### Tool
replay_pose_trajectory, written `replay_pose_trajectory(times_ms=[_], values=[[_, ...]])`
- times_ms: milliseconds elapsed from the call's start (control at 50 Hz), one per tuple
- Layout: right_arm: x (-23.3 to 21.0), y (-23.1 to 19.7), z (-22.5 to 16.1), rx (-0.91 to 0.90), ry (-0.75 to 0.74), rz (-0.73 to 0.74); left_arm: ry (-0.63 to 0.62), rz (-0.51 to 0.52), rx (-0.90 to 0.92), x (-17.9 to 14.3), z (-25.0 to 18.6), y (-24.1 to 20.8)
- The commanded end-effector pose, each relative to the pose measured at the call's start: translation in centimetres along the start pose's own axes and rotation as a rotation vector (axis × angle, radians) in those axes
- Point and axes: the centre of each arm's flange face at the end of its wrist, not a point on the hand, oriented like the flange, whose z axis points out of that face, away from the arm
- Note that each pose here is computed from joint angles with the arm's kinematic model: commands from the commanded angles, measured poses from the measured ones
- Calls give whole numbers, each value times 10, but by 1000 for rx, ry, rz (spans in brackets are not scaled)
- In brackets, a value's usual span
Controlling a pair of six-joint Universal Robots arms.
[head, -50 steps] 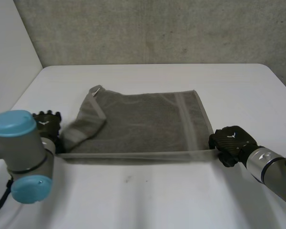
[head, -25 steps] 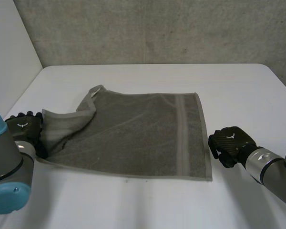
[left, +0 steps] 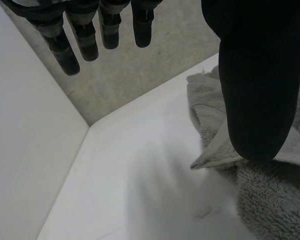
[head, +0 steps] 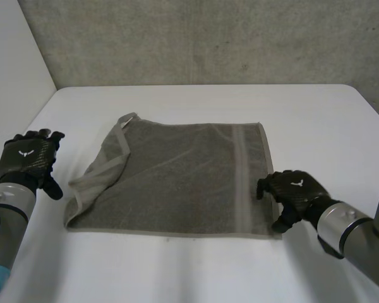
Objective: Fold the towel.
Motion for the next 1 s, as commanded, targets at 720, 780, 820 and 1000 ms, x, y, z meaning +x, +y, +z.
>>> replay_pose_trajectory(times_ms=[720,780,820,1000], values=[[-25,29,25,-8,-45,-71,-26,-6,-83,-8,2,23],[-24,29,28,12,-38,-77,-23,-5,-83,-7,2,23],[-23,28,30,33,-30,-83,-23,-5,-83,-7,2,23],[-19,21,39,63,-22,-91,-17,-4,-86,-5,0,24]])
